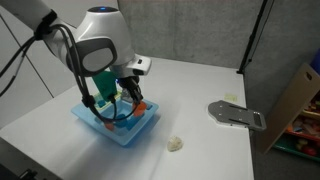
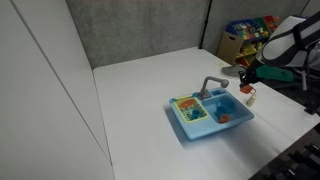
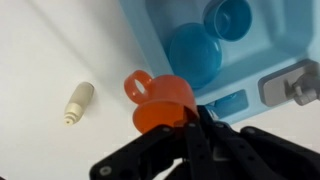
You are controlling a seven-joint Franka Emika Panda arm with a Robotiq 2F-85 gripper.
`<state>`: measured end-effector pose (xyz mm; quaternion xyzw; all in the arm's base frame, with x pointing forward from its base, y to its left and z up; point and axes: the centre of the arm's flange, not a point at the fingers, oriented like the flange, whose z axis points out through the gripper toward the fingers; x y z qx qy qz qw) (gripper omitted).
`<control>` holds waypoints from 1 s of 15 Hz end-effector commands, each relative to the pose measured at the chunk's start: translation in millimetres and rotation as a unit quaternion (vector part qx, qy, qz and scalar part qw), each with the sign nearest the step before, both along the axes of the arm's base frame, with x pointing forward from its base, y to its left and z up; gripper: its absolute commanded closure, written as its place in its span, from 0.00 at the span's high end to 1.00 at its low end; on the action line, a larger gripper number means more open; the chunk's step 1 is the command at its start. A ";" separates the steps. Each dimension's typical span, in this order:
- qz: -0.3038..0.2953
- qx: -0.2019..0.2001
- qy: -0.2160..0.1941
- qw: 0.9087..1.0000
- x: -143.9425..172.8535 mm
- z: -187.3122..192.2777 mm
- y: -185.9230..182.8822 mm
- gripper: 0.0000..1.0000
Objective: Remove the orange cup from the sink and put it on the tray
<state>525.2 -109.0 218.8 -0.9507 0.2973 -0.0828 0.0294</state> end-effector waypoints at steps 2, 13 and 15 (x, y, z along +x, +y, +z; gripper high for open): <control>-0.023 -0.008 -0.003 1.000 14.8 -12.2 -28.6 0.03; -0.056 -0.019 0.000 0.998 30.1 -56.8 -75.9 0.03; -0.053 -0.024 -0.006 0.998 32.1 -61.8 -81.5 0.03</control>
